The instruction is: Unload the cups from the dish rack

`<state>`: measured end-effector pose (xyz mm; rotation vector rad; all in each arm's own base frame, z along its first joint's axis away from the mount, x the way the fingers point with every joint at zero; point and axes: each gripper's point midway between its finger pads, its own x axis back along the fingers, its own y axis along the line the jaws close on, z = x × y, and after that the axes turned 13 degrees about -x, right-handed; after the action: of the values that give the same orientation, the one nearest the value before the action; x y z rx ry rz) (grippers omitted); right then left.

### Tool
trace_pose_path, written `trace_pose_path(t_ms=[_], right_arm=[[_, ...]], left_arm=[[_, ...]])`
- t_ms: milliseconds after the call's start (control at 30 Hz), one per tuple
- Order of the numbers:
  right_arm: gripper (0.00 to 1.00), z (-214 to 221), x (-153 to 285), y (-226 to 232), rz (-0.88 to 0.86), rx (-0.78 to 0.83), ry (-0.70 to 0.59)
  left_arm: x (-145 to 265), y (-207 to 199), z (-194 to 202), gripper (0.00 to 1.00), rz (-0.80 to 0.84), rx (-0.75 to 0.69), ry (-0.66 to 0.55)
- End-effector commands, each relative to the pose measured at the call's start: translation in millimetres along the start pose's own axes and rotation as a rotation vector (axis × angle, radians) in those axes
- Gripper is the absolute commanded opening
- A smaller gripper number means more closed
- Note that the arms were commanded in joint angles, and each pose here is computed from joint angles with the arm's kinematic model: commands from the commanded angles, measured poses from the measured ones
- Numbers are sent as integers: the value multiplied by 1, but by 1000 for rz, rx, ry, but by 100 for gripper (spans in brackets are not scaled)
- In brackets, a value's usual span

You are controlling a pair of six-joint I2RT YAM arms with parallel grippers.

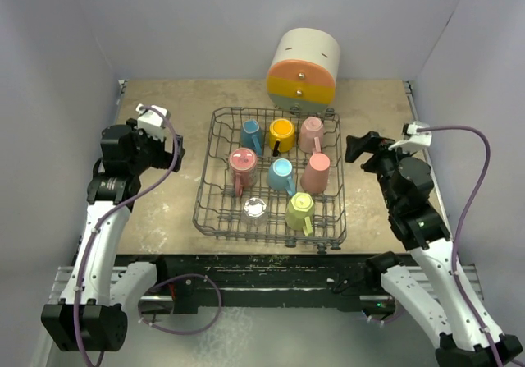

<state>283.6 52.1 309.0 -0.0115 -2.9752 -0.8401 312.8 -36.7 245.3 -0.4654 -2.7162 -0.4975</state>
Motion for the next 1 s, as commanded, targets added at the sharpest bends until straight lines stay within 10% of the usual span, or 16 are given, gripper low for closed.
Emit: trace_pose_path(t_ms=[0,233,367,567,967], right_arm=[[100,22,16,41,-167,-192,172],[100,71,20,38,-166,-108,424],[100,50,23,29,-14,-301,354],[100,92,62,74,-419,-338,528],[97,151,88,6,-44,-125,769]], left_arm=[[8,-5,10,99,58,-57,72],[12,-12,4,99,84,-37,43],[12,-12,6,99,83,-37,51],[13,-11,7,99,72,-24,57],[12,-5,5,99,47,-31,62]])
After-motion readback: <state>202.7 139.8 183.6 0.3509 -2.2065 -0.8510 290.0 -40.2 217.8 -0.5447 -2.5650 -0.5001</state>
